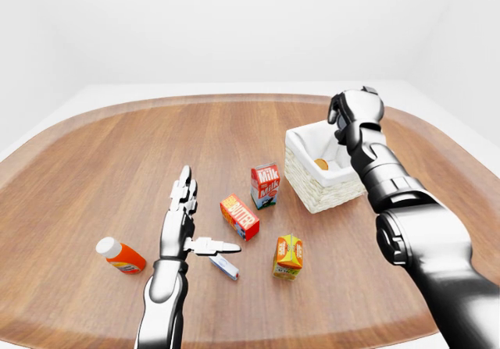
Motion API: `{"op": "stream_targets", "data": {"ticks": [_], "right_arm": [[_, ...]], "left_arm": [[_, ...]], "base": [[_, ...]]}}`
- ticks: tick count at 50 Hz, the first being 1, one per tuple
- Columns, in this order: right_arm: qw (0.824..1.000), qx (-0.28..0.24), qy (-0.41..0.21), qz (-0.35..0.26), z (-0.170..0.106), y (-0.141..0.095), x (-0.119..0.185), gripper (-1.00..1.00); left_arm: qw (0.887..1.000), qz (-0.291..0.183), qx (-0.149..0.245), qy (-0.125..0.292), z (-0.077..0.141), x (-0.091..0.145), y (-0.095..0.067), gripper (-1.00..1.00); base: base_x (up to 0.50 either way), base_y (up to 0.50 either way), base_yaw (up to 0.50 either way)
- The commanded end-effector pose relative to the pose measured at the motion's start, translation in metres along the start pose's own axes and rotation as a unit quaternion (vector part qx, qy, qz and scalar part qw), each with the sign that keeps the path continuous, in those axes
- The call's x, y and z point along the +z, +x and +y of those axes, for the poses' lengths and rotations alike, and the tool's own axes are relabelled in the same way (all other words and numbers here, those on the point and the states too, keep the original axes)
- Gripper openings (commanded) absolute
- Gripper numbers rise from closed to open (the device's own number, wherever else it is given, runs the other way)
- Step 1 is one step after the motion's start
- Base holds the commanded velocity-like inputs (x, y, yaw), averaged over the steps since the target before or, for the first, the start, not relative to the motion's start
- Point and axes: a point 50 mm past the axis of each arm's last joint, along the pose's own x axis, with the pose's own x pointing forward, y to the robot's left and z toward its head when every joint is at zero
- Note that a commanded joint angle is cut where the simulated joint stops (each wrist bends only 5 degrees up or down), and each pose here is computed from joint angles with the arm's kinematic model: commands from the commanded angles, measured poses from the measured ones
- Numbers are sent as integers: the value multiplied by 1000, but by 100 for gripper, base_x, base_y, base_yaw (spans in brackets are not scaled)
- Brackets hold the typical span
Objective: Pick up the alphabet soup and the tomato sauce, and put them in the basket.
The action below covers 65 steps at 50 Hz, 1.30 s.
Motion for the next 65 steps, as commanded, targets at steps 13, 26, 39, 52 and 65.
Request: {"op": "stream_targets", "data": {"ticks": [13, 26, 39, 52, 65], "right_arm": [[999, -5, -38, -4, 3, -1, -3, -100], [996, 9, -87, -32, 9, -3, 8, -100], [996, 16, -78, -32, 16, -6, 10, -100], [997, 19, -63, -29, 27, -12, 10, -100], [998, 31, -55, -20, 42, -20, 5, -100]], "left_arm": [[1000, -4, 2, -2, 0, 1, 1, 100], [1000, -6, 3, -1, 0, 3, 1, 100], [1000, -2, 3, -1, 0, 1, 1, 100], [1000, -3, 2, -1, 0, 1, 1, 100], [1000, -6, 2, -1, 1, 3, 1, 100]], "base": [[0, 0, 0], [0, 0, 0], [0, 0, 0], [0, 0, 0], [0, 0, 0]]}}
